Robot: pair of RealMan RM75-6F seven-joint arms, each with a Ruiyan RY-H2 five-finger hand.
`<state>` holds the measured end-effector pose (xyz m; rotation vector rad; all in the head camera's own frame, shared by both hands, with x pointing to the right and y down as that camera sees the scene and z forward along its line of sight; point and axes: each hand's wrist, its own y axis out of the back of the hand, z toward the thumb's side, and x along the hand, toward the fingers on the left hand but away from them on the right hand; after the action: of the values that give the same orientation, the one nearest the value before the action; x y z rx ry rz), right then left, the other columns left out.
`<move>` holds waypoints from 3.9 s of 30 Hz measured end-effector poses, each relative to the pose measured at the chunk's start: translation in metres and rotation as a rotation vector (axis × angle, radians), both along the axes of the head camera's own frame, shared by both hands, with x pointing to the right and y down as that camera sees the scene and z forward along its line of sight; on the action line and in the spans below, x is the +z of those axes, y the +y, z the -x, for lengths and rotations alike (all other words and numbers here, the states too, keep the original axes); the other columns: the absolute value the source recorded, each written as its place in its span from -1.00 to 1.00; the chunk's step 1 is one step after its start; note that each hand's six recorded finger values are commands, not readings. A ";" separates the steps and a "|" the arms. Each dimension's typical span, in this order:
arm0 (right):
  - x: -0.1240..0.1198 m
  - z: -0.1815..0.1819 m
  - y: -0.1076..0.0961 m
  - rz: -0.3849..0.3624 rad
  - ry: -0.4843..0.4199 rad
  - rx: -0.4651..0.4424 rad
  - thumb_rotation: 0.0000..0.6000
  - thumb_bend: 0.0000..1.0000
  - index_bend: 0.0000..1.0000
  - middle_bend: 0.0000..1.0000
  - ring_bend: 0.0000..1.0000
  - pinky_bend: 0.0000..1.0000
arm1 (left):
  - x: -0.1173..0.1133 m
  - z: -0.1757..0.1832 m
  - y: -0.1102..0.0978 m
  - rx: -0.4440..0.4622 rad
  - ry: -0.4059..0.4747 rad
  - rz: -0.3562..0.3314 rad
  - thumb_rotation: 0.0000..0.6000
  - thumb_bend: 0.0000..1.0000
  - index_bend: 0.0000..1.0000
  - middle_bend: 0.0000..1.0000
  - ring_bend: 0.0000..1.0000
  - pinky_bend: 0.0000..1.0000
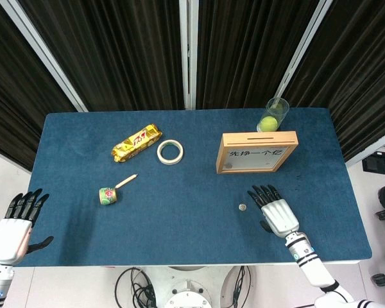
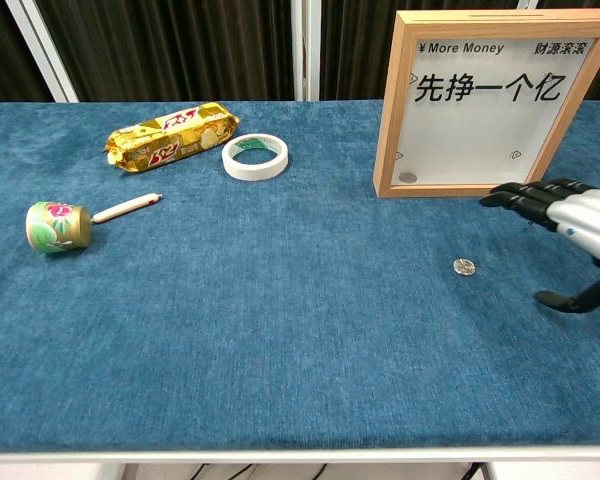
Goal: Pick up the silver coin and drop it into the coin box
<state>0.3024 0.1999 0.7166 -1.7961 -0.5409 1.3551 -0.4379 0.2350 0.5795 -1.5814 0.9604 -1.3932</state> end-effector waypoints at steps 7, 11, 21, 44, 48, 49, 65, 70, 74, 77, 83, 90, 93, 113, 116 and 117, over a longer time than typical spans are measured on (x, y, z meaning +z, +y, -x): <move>0.011 0.011 -0.004 0.017 -0.011 -0.015 1.00 -0.54 -0.53 -1.00 -1.00 -1.00 | -0.002 0.001 -0.001 -0.001 -0.002 -0.001 1.00 -0.80 -0.84 -1.00 -1.00 -1.00; 0.016 0.015 -0.005 0.019 -0.014 -0.018 1.00 -0.54 -0.48 -1.00 -1.00 -1.00 | -0.002 0.002 -0.001 -0.006 -0.002 0.000 1.00 -0.80 -0.84 -1.00 -1.00 -1.00; 0.021 0.024 -0.011 0.007 -0.027 -0.016 1.00 -0.43 -0.41 -1.00 -1.00 -1.00 | -0.001 0.003 -0.003 -0.004 0.002 0.001 1.00 -0.80 -0.84 -1.00 -1.00 -1.00; 0.031 0.031 -0.010 0.009 -0.021 -0.023 1.00 -0.41 -0.21 -1.00 -1.00 -1.00 | 0.000 0.008 -0.003 -0.012 0.008 -0.001 1.00 -0.80 -0.84 -1.00 -1.00 -1.00; 0.032 0.032 -0.010 0.010 -0.022 -0.023 1.00 -0.41 -0.21 -1.00 -1.00 -1.00 | 0.001 0.009 -0.003 -0.014 0.008 0.000 1.00 -0.80 -0.84 -1.00 -1.00 -1.00; 0.033 0.033 -0.010 0.010 -0.022 -0.023 1.00 -0.41 -0.21 -1.00 -1.00 -1.00 | 0.001 0.010 -0.003 -0.014 0.007 0.001 1.00 -0.80 -0.84 -1.00 -1.00 -1.00; 0.035 0.034 -0.011 -0.007 -0.016 -0.018 1.00 -0.37 0.03 -0.99 -1.00 -1.00 | 0.001 0.011 -0.003 -0.019 0.009 0.001 1.00 -0.80 -0.84 -1.00 -1.00 -1.00; 0.035 0.034 -0.011 -0.014 -0.015 -0.017 1.00 -0.36 0.10 -0.99 -1.00 -1.00 | 0.001 0.012 -0.002 -0.020 0.009 0.000 1.00 -0.80 -0.84 -1.00 -1.00 -1.00; 0.035 0.033 -0.010 -0.018 -0.011 -0.017 1.00 -0.36 0.18 -0.99 -1.00 -1.00 | 0.001 0.012 -0.002 -0.020 0.009 0.001 1.00 -0.80 -0.84 -1.00 -1.00 -1.00; 0.036 0.032 -0.010 -0.018 -0.009 -0.014 1.00 -0.35 0.24 -0.98 -1.00 -1.00 | 0.002 0.012 -0.002 -0.019 0.010 0.002 1.00 -0.80 -0.84 -1.00 -1.00 -1.00; 0.035 0.030 -0.011 -0.024 -0.009 -0.010 1.00 -0.35 0.25 -0.98 -1.00 -1.00 | 0.002 0.012 -0.002 -0.020 0.010 0.002 1.00 -0.80 -0.84 -1.00 -1.00 -1.00; 0.034 0.030 -0.011 -0.031 -0.010 -0.010 1.00 -0.35 0.26 -0.98 -1.00 -1.00 | 0.001 0.012 -0.002 -0.020 0.012 0.003 1.00 -0.80 -0.84 -1.00 -1.00 -1.00; 0.032 0.029 -0.012 -0.036 -0.012 -0.009 1.00 -0.35 0.28 -0.97 -1.00 -1.00 | 0.002 0.012 -0.002 -0.020 0.013 0.005 1.00 -0.80 -0.84 -1.00 -1.00 -1.00; 0.031 0.026 -0.012 -0.023 -0.005 -0.014 1.00 -0.35 0.20 -0.96 -1.00 -1.00 | 0.002 0.010 -0.002 -0.014 0.015 0.009 1.00 -0.80 -0.84 -1.00 -1.00 -1.00; 0.031 0.025 -0.012 -0.023 -0.004 -0.015 1.00 -0.35 0.18 -0.96 -1.00 -1.00 | 0.002 0.010 -0.002 -0.013 0.016 0.009 1.00 -0.80 -0.84 -1.00 -1.00 -1.00; 0.030 0.025 -0.012 -0.023 -0.004 -0.015 1.00 -0.36 0.16 -0.96 -1.00 -1.00 | 0.001 0.010 -0.002 -0.013 0.017 0.008 1.00 -0.80 -0.84 -1.00 -1.00 -1.00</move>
<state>0.2770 0.1878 0.7471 -1.7817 -0.5419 1.3298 -0.4476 0.2331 0.5810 -1.5982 0.9781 -1.3965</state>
